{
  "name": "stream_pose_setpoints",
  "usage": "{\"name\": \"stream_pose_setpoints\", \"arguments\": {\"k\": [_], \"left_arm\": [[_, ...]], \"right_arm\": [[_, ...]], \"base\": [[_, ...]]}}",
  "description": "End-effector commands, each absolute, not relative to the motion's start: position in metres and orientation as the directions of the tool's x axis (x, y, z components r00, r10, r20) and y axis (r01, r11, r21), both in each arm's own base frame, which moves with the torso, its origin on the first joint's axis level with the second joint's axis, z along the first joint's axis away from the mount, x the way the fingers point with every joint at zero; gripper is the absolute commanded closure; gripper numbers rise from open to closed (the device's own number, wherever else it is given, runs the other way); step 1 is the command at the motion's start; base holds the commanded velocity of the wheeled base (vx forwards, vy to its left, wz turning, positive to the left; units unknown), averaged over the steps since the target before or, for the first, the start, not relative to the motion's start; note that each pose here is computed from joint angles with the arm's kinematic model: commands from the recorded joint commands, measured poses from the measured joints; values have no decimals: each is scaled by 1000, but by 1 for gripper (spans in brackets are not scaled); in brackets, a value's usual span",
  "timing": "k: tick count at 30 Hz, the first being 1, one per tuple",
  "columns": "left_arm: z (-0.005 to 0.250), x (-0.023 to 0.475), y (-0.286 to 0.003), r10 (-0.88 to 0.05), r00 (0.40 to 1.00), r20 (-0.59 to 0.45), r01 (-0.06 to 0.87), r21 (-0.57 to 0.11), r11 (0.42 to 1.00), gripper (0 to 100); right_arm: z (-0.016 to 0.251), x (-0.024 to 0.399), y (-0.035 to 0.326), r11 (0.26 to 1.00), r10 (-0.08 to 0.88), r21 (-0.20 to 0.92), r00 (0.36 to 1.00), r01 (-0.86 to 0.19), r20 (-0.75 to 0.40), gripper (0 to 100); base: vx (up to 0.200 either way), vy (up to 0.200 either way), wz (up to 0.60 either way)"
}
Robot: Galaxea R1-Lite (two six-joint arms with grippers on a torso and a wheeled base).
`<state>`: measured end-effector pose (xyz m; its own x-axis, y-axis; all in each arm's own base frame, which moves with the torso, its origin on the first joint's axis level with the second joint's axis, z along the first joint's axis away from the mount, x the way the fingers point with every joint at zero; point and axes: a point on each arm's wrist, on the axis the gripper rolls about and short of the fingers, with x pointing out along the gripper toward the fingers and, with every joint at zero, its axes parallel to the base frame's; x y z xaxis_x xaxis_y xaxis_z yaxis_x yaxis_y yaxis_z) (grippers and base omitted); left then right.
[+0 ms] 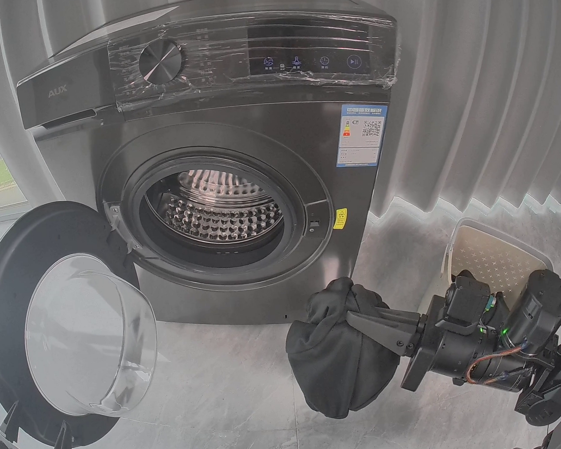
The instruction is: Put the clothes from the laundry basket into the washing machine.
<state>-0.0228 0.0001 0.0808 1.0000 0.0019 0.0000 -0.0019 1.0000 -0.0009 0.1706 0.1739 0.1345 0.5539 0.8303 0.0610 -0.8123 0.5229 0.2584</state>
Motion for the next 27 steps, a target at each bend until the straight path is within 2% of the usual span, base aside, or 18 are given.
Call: {"name": "stream_pose_setpoints", "arguments": {"k": [1,16,17,19,27], "left_arm": [[75,-23,0,3,1000,0,-3,-2,1000,0],[76,-23,0,-3,1000,2,3,5,1000,0],[76,-23,-1,-25,1000,3,24,37,999,0],[76,-23,-1,-49,999,3,49,51,998,0],[76,-23,-1,-57,998,5,56,54,997,0]], "right_arm": [[133,171,175,522,832,259,552,-813,56,100],[140,178,192,492,842,258,530,-831,102,100],[144,181,195,494,837,256,534,-831,117,100],[145,181,201,489,838,260,531,-833,123,100],[143,188,231,478,817,358,556,-802,154,100]], "base": [[0,0,0],[0,0,0],[0,0,0],[0,0,0],[0,0,0]]}}
